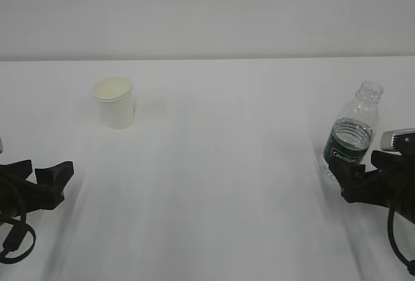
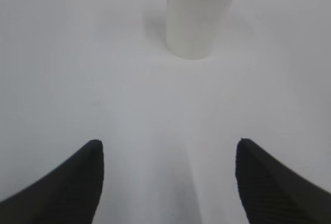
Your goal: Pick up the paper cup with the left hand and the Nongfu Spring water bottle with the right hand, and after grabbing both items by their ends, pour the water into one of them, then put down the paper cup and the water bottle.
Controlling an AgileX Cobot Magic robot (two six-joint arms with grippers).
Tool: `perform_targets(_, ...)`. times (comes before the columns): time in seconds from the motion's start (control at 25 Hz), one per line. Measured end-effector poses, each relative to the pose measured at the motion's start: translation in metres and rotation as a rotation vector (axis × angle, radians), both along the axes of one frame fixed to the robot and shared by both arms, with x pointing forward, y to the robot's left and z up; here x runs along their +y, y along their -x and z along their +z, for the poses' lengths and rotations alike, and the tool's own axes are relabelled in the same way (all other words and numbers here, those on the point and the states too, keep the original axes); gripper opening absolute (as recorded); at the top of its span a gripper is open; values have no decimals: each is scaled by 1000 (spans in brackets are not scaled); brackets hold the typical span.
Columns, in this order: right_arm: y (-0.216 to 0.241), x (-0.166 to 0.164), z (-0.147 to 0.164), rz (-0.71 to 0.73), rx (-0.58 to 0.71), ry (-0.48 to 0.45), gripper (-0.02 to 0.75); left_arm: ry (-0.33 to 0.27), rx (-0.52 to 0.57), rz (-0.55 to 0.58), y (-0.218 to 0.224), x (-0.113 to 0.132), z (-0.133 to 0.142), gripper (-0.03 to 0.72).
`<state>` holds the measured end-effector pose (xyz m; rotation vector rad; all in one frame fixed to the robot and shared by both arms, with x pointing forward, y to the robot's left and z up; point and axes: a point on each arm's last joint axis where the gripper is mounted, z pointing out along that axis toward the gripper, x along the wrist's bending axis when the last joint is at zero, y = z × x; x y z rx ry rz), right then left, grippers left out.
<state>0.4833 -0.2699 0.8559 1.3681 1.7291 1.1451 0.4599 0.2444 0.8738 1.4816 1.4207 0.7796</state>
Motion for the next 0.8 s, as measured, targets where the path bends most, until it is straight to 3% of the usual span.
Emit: perform_targets(0.8,-29,2,2,6,-68,-5,662,0,0,0,0,0,0,568)
